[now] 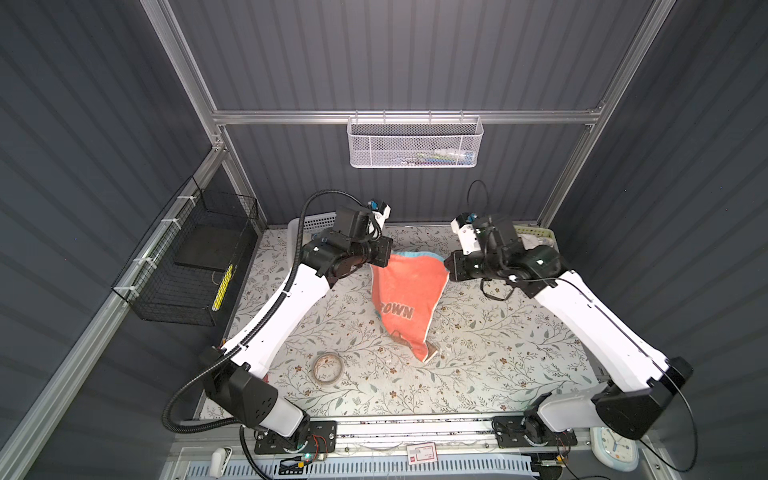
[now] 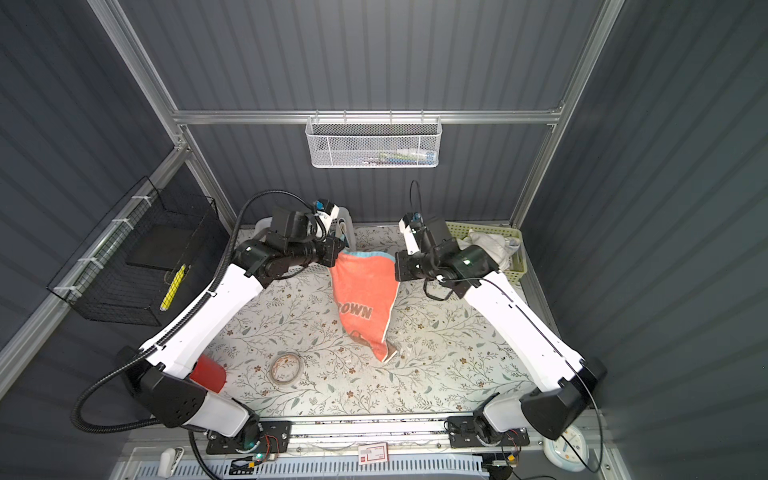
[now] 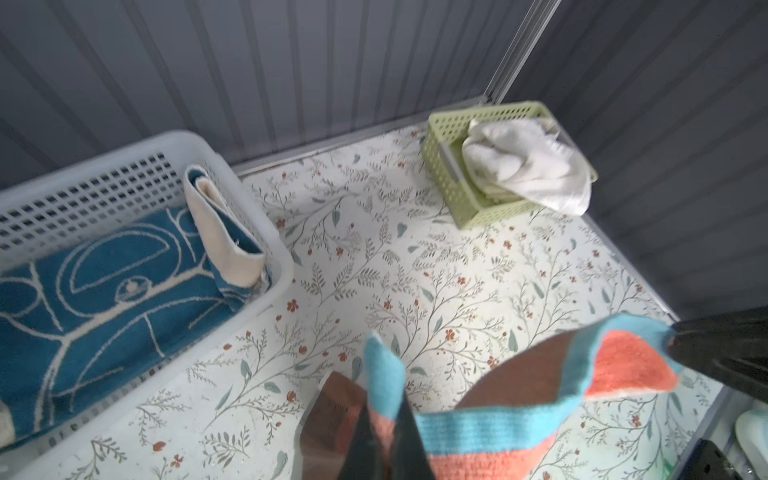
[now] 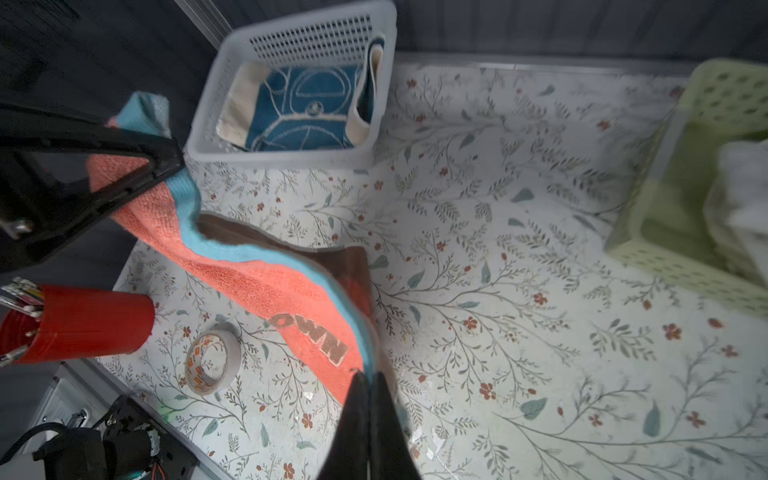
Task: Fold and stack the towels
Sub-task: 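Lift the coral towel by two corners with both grippers, raising it high, then lay the raised coral towel flat on the table with both grippers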
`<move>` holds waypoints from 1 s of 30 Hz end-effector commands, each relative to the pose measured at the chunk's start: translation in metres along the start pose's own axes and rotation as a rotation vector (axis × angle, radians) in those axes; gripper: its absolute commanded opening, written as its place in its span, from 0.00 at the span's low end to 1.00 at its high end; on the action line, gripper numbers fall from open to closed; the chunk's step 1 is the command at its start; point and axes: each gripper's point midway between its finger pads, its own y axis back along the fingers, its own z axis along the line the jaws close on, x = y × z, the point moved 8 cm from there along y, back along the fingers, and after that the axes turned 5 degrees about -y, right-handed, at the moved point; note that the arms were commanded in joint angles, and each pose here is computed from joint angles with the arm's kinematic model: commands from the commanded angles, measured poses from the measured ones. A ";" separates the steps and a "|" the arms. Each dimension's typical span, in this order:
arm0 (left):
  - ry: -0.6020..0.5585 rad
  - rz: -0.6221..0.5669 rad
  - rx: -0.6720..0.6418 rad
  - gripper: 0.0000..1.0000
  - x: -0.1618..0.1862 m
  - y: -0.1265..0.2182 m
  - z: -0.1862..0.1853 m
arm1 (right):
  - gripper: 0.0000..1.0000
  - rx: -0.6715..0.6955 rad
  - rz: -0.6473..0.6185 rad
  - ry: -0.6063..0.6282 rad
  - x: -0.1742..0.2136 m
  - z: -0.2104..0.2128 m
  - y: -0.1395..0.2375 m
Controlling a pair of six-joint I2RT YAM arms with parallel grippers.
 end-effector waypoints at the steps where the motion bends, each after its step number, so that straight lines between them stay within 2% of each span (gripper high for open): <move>1: -0.021 -0.067 0.050 0.00 -0.019 0.044 -0.013 | 0.00 0.046 -0.097 0.135 -0.011 -0.001 0.057; 5: -0.085 -0.140 0.114 0.00 -0.038 0.085 -0.046 | 0.00 -0.005 -0.206 0.232 -0.026 0.012 0.119; 8: -0.149 -0.136 0.152 0.00 -0.047 0.108 -0.081 | 0.00 -0.040 -0.263 0.284 -0.033 0.021 0.160; 10: -0.136 -0.133 0.184 0.00 -0.050 0.119 -0.094 | 0.00 -0.058 -0.288 0.308 -0.035 0.025 0.181; 13: -0.121 -0.160 0.202 0.00 -0.053 0.135 -0.105 | 0.00 -0.069 -0.316 0.324 -0.038 0.027 0.205; 17: -0.094 -0.171 0.197 0.00 -0.059 0.143 -0.108 | 0.00 -0.049 -0.343 0.324 -0.041 0.026 0.217; 21: -0.076 -0.113 0.143 0.00 -0.060 0.125 -0.106 | 0.00 -0.006 -0.321 0.315 -0.048 0.024 0.203; 25: -0.063 -0.053 0.036 0.00 -0.059 0.093 -0.095 | 0.00 -0.006 -0.212 0.255 -0.063 0.012 0.158; 28: 0.054 -0.014 0.051 0.00 -0.057 0.058 -0.056 | 0.00 0.006 -0.152 0.226 -0.079 -0.002 0.109; 30: 0.087 0.008 0.024 0.00 -0.048 0.029 -0.032 | 0.00 -0.005 -0.118 0.205 -0.089 -0.013 0.074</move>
